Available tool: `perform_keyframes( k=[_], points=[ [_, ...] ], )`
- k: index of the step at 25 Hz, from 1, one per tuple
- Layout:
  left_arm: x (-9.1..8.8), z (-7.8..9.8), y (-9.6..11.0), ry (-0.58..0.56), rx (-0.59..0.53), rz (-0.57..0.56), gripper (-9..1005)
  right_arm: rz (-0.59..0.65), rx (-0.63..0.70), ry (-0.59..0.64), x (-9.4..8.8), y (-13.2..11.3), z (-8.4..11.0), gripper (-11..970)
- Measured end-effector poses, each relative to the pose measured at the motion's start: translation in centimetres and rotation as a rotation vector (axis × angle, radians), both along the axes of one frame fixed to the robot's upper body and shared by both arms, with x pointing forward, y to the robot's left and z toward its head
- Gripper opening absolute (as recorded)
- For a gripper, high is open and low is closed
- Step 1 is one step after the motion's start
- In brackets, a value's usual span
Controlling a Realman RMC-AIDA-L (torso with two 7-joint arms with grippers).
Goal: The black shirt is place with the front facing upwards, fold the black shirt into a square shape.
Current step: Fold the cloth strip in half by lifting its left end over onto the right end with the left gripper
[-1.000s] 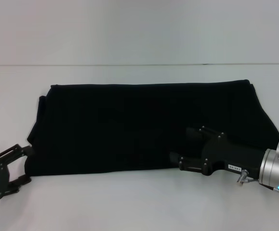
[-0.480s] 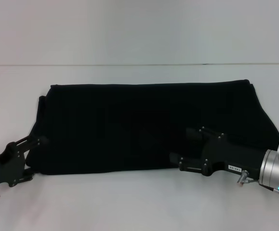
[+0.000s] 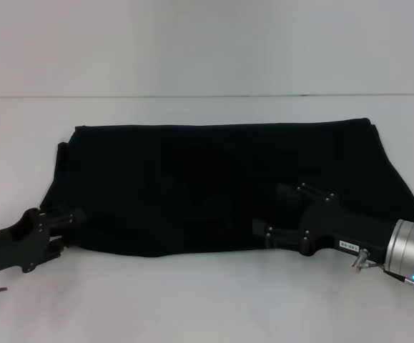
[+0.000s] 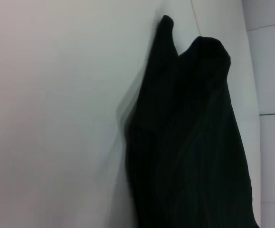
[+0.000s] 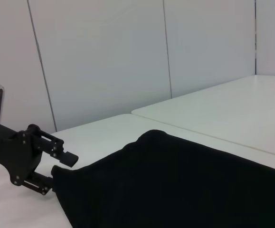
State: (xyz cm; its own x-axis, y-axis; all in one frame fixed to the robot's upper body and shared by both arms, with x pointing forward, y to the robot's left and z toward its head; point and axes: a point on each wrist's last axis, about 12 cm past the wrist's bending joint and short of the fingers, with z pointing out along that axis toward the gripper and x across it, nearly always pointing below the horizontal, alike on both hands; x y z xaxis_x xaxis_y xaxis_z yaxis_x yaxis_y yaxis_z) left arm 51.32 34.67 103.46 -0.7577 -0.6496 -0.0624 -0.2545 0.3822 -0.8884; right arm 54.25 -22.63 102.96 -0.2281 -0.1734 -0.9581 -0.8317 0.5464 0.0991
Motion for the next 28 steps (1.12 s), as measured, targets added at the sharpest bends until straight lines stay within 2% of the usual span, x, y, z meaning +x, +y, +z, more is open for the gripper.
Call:
perform_keyframes(
  k=[2, 5, 15, 21, 23, 28],
  points=[
    [0.0, -0.1, 0.0, 0.001, 0.001, 0.003, 798, 0.001, 0.000, 0.001, 0.0, 0.0, 0.0, 930],
    [-0.2, -0.2, 0.1, 0.003, -0.002, 0.011, 557, 0.003, 0.000, 0.001, -0.1, 0.0, 0.0, 930],
    [0.0, -0.1, 0.2, -0.001, 0.009, 0.019, 119, 0.004, 0.002, 0.001, -0.1, 0.0, 0.0, 930],
    [0.0, -0.3, 0.5, 0.005, 0.020, 0.040, 24, 0.004, 0.004, 0.001, 0.0, 0.1, 0.0, 929],
    [0.0, -0.2, 0.6, 0.001, 0.023, 0.044, 23, 0.003, 0.005, 0.000, 0.0, 0.1, 0.0, 929],
    [-0.3, 0.1, 2.6, -0.016, 0.040, 0.108, 22, -0.007, 0.013, -0.006, 0.2, 0.1, 0.2, 929]
  ],
)
